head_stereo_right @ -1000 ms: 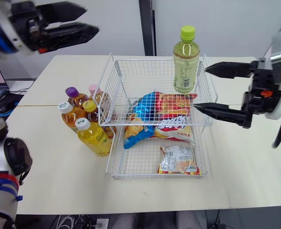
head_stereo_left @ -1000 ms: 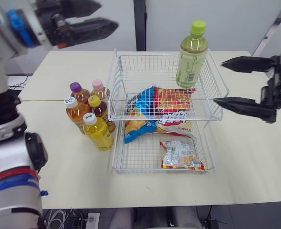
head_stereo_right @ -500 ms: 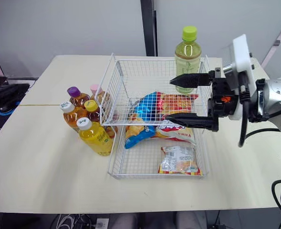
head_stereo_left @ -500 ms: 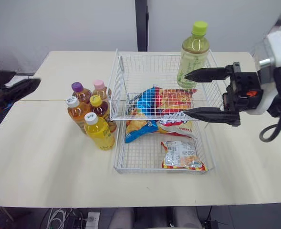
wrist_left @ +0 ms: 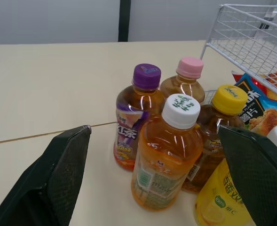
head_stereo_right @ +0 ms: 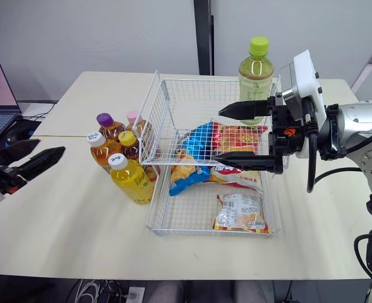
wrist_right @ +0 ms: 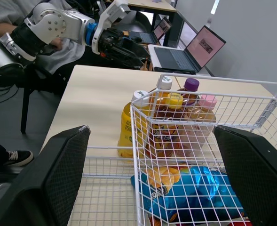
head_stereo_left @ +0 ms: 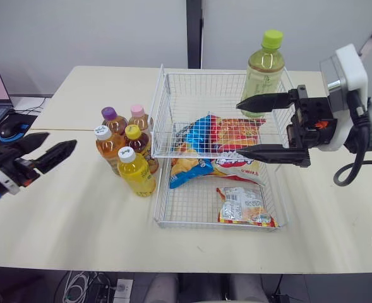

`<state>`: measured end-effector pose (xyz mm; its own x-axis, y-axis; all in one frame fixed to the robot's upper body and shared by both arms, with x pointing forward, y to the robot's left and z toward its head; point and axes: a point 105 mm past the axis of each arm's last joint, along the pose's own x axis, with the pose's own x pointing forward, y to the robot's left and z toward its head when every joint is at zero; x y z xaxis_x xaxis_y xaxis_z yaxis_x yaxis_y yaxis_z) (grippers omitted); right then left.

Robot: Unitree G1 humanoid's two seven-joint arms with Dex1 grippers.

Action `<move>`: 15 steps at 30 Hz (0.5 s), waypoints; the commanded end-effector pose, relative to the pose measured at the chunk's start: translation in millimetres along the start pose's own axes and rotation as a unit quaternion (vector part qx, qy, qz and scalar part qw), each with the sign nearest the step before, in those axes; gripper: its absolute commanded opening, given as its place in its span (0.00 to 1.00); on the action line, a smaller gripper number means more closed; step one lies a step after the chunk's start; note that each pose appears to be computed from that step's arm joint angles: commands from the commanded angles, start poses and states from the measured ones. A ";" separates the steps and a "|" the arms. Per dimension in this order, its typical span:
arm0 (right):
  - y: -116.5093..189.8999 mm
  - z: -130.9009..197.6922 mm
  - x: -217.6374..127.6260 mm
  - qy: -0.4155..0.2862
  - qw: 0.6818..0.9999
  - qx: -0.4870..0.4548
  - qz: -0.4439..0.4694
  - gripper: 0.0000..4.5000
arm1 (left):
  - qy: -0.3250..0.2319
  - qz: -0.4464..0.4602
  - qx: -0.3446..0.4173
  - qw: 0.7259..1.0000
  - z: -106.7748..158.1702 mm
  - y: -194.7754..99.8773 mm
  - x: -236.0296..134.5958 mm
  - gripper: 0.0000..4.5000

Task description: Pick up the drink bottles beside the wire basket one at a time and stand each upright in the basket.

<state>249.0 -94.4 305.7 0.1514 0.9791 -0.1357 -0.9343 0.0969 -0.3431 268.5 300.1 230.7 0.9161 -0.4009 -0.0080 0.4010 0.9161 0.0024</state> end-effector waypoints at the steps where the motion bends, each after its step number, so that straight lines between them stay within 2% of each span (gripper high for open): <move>1: 2.6 13.6 -2.3 -0.007 1.000 -0.026 0.004 1.00 | -0.019 0.004 0.043 0.999 11.0 -7.0 15.3 0.99; 8: 2.8 15.0 -1.8 -0.009 1.000 -0.029 0.000 1.00 | -0.022 0.003 0.046 0.999 7.1 -11.6 40.7 0.99; 15: 3.7 15.3 -1.5 -0.010 1.000 -0.029 -0.005 1.00 | -0.023 -0.003 0.056 0.998 4.7 -13.7 51.1 0.99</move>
<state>248.2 -92.6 306.8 0.1533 0.9786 -0.1376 -0.9336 0.0978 -0.3447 310.3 268.8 221.8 0.9146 -0.4043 -0.0105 0.4038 0.9113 0.0801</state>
